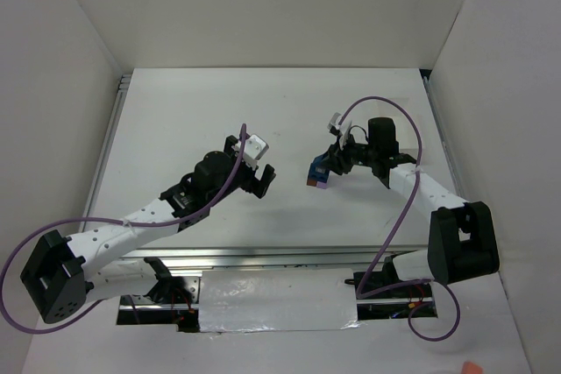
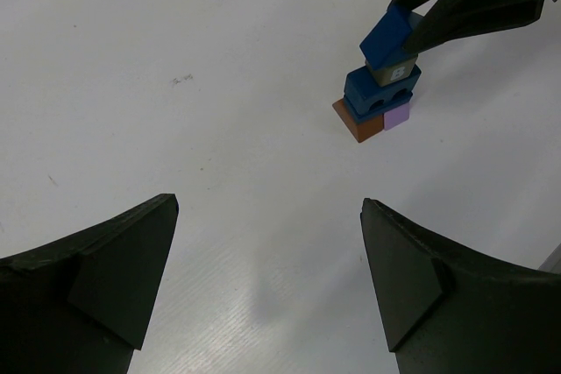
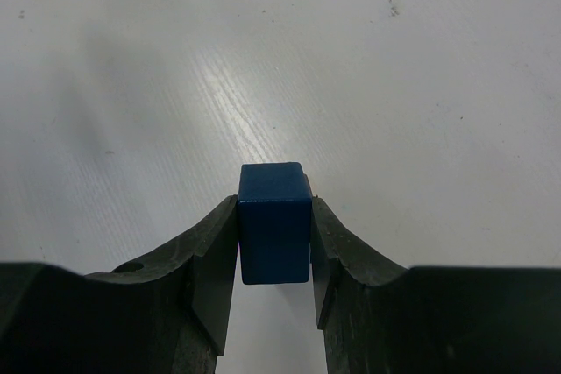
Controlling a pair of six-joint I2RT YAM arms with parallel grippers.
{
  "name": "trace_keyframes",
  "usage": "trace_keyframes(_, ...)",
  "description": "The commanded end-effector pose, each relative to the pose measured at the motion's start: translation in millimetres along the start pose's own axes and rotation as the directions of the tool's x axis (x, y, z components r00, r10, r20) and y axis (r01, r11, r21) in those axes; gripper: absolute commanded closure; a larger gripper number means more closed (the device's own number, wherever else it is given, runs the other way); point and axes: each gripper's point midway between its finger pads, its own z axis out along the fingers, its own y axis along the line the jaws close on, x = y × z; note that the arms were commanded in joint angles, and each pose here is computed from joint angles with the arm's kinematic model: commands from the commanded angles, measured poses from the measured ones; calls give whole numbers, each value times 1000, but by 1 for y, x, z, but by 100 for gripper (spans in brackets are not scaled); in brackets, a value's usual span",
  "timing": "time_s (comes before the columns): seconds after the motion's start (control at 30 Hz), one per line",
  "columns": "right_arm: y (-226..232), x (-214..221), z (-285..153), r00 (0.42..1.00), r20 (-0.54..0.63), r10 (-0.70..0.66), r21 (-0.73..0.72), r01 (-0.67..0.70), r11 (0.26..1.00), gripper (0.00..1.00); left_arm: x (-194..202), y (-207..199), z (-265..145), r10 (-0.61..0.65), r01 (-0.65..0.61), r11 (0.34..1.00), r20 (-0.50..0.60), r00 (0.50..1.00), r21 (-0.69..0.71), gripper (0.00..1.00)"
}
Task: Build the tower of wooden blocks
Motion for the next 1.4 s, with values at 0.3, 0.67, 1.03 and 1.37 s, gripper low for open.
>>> trace_keyframes(0.3,-1,-14,-2,999,23,-32,-2,32,999,64,-32,1,-2,2,-3,1000,84,996,6,1)
trace_keyframes(0.67,-1,-15,-1,999,24,-36,-2,36,999,60,-35,1,-5,3,-3,1000,93,996,7,1)
trace_keyframes(1.03,0,-15,-1,999,22,-36,-7,36,999,58,-36,2,-6,2,-2,1000,96,995,0,1)
trace_keyframes(1.37,0,-14,-1,999,22,-36,-7,36,999,55,-38,2,-9,3,-3,1000,108,994,2,1)
